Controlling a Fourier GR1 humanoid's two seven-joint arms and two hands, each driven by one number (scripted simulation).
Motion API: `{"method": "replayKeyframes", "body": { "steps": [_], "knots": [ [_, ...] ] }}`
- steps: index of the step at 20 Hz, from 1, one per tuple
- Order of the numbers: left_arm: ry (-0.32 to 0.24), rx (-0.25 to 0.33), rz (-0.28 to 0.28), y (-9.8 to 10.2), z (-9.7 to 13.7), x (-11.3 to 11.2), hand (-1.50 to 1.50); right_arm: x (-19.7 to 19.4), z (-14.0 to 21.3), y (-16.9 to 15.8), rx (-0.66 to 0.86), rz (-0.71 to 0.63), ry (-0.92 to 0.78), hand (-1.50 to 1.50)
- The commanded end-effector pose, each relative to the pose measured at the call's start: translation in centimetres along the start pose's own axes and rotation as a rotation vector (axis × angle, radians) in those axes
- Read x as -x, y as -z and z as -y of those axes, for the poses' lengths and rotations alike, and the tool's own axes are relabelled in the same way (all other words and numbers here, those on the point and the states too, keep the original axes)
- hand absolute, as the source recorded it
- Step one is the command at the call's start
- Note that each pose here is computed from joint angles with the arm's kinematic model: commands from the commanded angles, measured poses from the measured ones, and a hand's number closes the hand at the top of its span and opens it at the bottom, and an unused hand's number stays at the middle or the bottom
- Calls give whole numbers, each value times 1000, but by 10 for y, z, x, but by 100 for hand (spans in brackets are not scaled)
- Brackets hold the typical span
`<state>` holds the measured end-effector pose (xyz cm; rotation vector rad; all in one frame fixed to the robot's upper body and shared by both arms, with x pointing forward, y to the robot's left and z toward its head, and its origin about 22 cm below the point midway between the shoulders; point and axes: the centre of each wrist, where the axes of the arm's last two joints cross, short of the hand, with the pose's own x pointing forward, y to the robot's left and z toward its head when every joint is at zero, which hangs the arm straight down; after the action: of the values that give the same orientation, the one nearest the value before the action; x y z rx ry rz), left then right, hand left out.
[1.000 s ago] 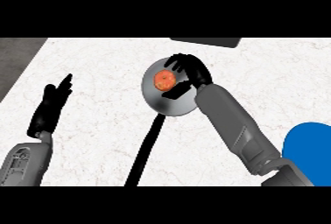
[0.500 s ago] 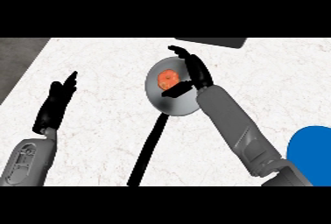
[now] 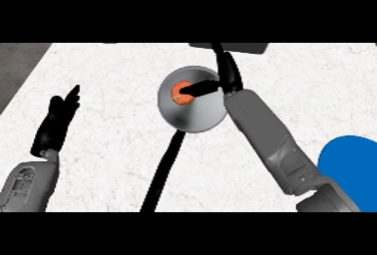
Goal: Pick the squash from the plate and place it in the pan
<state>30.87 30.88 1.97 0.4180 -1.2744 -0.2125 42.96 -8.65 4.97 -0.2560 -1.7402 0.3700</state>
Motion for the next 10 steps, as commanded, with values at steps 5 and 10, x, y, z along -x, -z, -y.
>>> {"method": "replayKeyframes", "body": {
  "steps": [5, 10],
  "knots": [
    [-14, -74, -71, -15, -22, 30, 0, 16, 48, 10, 73, -38, 67, -150],
    [-24, -90, -75, -14, -27, 27, 0, 29, 118, 14, 88, -15, 96, -150]
  ]
}}
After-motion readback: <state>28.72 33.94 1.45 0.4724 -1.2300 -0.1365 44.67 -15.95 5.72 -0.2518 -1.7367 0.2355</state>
